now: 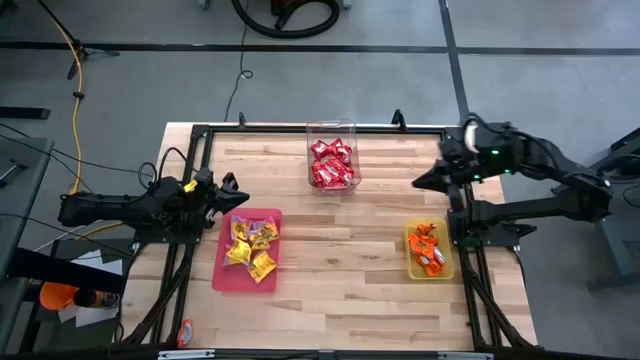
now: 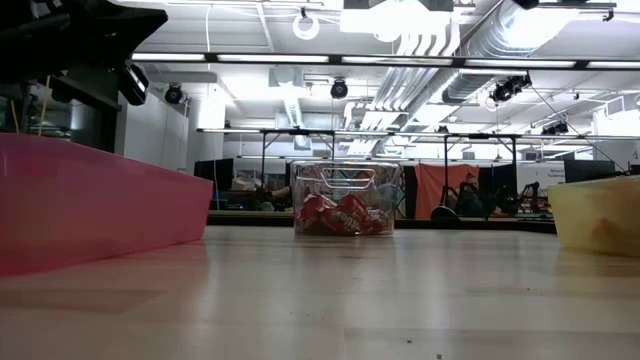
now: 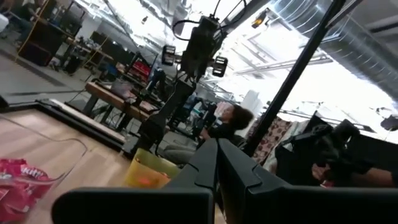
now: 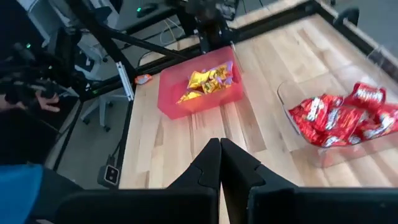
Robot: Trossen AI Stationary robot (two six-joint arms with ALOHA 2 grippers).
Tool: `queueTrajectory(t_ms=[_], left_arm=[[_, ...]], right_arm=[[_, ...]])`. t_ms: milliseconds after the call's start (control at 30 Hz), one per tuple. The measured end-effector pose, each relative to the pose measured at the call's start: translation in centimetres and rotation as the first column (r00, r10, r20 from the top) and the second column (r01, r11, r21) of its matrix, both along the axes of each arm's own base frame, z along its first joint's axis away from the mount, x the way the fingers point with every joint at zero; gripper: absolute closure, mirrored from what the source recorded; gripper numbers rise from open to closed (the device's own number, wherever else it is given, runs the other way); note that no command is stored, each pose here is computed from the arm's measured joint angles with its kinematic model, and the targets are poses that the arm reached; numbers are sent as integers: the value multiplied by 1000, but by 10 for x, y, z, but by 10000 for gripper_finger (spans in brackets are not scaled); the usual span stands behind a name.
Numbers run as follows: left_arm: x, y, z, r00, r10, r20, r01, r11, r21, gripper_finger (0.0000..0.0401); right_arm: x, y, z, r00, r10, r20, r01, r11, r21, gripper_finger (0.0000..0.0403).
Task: Sort candy
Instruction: Return to Home Position
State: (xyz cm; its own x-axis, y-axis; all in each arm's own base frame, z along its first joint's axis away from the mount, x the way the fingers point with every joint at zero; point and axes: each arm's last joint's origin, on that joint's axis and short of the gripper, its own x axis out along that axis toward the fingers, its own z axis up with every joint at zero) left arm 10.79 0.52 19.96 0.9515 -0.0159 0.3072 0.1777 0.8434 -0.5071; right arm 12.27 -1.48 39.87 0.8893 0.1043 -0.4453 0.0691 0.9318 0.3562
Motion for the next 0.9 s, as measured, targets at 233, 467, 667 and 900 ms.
queueTrajectory(t_ms=[233,467,667,900], left_arm=[[1,0,-2,1000,2,-22,-2,1000,4,400],[1,0,-3,999,2,-32,-2,1000,4,400],[1,0,-3,999,2,-32,-2,1000,4,400],[1,0,-3,999,2,-32,-2,1000,6,400]], right_arm=[[-16,8,-5,979,92,182,-71,990,-122,403],[16,14,-81,874,164,458,-125,985,-116,403],[13,24,-136,818,190,543,-182,981,-69,403],[-3,24,-171,805,202,558,-130,977,-168,403]])
